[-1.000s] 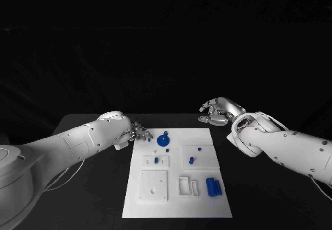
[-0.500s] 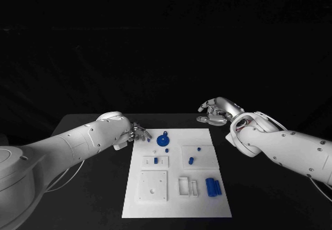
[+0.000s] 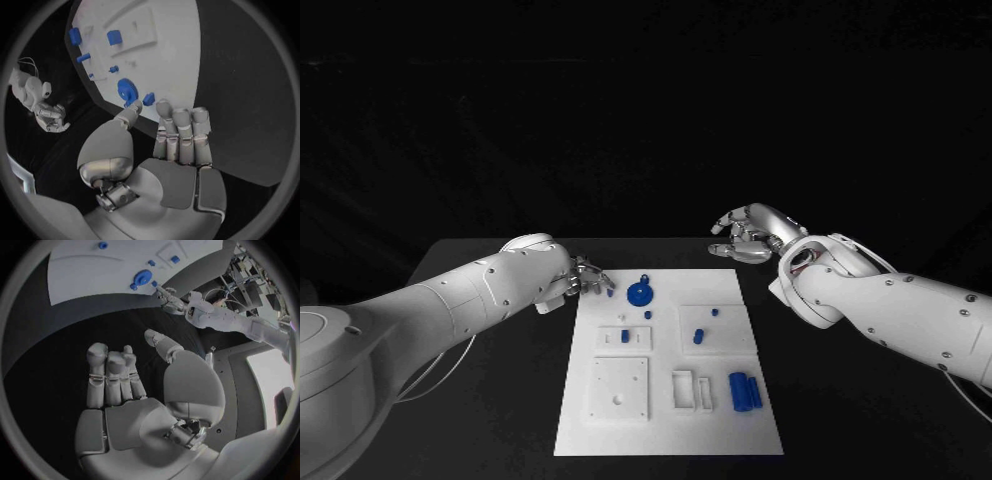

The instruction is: Assemble the parts on the task board

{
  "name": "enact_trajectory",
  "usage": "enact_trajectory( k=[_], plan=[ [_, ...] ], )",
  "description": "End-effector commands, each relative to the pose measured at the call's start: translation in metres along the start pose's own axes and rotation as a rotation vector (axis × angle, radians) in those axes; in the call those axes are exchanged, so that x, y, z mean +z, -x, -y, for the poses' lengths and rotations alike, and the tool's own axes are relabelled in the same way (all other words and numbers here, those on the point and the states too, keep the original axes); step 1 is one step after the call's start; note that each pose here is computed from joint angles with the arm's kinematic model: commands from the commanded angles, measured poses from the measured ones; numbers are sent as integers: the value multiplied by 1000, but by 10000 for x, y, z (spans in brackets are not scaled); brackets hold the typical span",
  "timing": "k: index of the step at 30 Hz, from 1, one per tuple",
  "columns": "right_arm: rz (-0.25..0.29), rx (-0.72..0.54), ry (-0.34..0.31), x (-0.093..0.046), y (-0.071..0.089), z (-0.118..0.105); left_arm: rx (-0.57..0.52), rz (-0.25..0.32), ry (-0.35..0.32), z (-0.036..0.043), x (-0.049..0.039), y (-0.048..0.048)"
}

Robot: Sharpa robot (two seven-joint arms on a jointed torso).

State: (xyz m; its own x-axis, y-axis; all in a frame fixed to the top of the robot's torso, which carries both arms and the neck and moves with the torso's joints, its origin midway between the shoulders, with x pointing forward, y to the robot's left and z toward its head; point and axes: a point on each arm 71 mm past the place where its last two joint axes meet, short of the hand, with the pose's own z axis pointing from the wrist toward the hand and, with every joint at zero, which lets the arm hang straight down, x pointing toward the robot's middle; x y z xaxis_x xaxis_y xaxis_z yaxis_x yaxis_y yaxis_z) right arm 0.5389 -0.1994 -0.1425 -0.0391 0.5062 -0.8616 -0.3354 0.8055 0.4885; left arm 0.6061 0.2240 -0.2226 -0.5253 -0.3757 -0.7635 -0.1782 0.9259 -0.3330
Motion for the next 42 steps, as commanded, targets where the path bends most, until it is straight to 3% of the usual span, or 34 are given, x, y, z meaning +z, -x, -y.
enact_trajectory(
  k=[1,42],
  plan=[
    [-9,-6,14,2,-10,-17,-28,-33,-17,19,12,-44],
    [-11,-6,12,2,-11,-12,-83,-46,-32,21,23,-67]
  ],
)
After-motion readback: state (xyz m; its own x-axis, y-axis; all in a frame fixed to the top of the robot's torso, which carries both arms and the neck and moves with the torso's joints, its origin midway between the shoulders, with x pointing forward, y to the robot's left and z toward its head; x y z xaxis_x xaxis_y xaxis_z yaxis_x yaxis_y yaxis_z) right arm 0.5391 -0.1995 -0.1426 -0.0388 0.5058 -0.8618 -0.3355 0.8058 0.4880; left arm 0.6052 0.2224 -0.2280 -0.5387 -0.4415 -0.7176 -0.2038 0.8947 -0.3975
